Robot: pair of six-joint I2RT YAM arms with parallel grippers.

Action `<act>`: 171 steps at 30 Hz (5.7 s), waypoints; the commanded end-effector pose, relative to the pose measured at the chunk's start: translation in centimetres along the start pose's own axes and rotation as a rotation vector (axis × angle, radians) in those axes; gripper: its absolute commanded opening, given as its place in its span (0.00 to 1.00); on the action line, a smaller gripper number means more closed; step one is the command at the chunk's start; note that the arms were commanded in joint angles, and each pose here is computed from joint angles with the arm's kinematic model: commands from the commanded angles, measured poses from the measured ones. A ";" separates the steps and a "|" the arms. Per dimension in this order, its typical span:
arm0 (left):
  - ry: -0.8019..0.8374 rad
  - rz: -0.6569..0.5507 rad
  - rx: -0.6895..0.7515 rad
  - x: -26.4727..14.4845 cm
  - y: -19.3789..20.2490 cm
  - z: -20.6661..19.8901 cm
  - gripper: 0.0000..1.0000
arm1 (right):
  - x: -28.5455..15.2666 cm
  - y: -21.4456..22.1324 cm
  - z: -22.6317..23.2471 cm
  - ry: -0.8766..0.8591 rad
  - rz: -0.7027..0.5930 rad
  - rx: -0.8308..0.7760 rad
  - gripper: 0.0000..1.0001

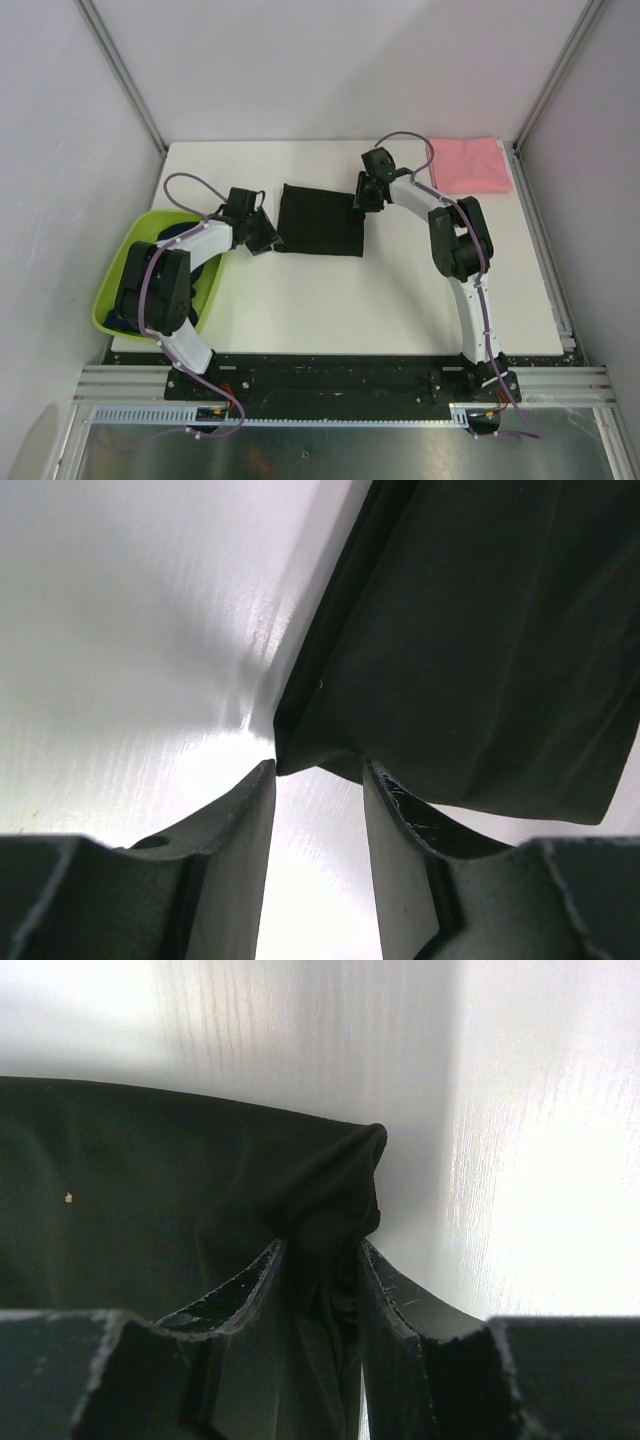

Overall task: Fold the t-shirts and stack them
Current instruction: Put the neatly folded tshirt into the corner of the board with both arms

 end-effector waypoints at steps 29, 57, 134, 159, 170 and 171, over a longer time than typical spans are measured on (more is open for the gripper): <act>0.053 -0.128 0.121 -1.0 0.1 -5.7 0.00 | -3.7 -2.4 0.9 0.162 -0.129 -0.047 0.00; 0.161 -0.062 0.185 -1.6 0.8 -10.4 0.00 | -7.5 -4.8 1.3 0.264 -0.269 -0.143 0.00; 0.966 -0.415 0.008 10.5 3.4 -40.6 0.00 | -15.3 -26.4 -23.1 0.518 -0.906 0.307 0.00; 0.985 -0.480 -0.115 14.8 5.6 -39.9 0.00 | -13.4 -26.7 -26.6 0.591 -0.935 0.318 0.00; 0.974 -0.493 -0.165 16.0 6.3 -39.5 0.00 | -12.6 -26.8 -27.7 0.619 -0.944 0.309 0.00; 0.970 -0.493 -0.167 16.3 6.4 -39.4 0.00 | -12.4 -26.8 -27.9 0.621 -0.941 0.309 0.00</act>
Point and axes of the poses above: each gripper's point midway between its finger pads, its own x axis out along the fingers, its own z axis along the line the jaws close on, y = z × x, the point moved 8 cm from there along -x, back along the fingers, and after that the axes turned 2 degrees about x, right-handed, at the moved point
